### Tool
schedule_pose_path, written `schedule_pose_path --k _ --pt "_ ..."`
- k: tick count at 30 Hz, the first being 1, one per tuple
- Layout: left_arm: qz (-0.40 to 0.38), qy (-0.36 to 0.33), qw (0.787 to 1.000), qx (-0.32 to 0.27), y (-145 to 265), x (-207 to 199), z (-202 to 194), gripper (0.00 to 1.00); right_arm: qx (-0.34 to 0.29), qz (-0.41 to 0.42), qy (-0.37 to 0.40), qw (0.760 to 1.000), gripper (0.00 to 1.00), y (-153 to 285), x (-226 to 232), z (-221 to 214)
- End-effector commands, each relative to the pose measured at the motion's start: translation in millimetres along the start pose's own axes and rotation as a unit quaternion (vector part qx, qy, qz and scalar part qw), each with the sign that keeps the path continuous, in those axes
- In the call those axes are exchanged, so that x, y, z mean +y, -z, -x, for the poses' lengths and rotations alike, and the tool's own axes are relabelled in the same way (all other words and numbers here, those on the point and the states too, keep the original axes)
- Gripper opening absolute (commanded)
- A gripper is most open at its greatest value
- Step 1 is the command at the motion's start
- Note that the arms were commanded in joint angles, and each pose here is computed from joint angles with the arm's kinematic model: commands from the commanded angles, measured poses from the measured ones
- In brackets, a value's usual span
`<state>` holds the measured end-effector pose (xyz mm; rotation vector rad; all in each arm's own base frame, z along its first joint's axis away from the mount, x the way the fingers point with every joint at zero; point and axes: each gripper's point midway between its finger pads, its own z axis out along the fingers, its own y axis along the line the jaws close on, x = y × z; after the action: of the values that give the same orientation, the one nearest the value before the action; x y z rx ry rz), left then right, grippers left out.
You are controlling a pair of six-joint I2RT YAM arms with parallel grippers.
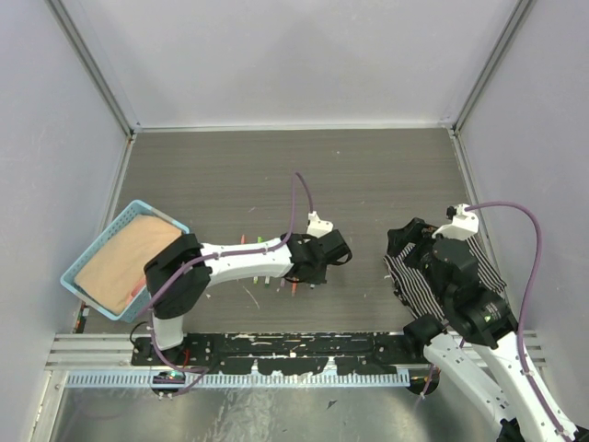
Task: Insert the pens into the pen caps
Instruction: Place the pen at the center of the board.
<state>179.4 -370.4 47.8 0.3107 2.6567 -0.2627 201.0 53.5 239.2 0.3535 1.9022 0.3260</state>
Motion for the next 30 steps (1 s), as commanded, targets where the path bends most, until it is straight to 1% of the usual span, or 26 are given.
schedule_pose_path --k 1,12,19,23,27,30 --pt "0.009 0.012 1.000 -0.003 -4 -5 5 0.07 -0.020 0.001 -0.002 1.000 0.79 0 3 11" --pt "0.034 0.017 0.999 0.000 -21 4 6 0.14 -0.018 0.007 0.001 1.000 0.79 1 4 10" --pt "0.038 0.023 0.999 -0.002 -24 10 5 0.28 -0.017 0.011 0.003 1.000 0.79 1 5 9" --pt "0.037 0.027 0.999 -0.005 -23 11 6 0.32 -0.016 0.015 0.005 1.000 0.79 1 7 10" --pt "0.032 0.028 0.999 -0.008 -21 9 9 0.34 -0.015 0.018 0.005 1.000 0.79 2 8 10" --pt "0.019 0.028 0.999 -0.021 -9 5 18 0.36 -0.019 0.020 0.004 1.000 0.79 3 8 13"
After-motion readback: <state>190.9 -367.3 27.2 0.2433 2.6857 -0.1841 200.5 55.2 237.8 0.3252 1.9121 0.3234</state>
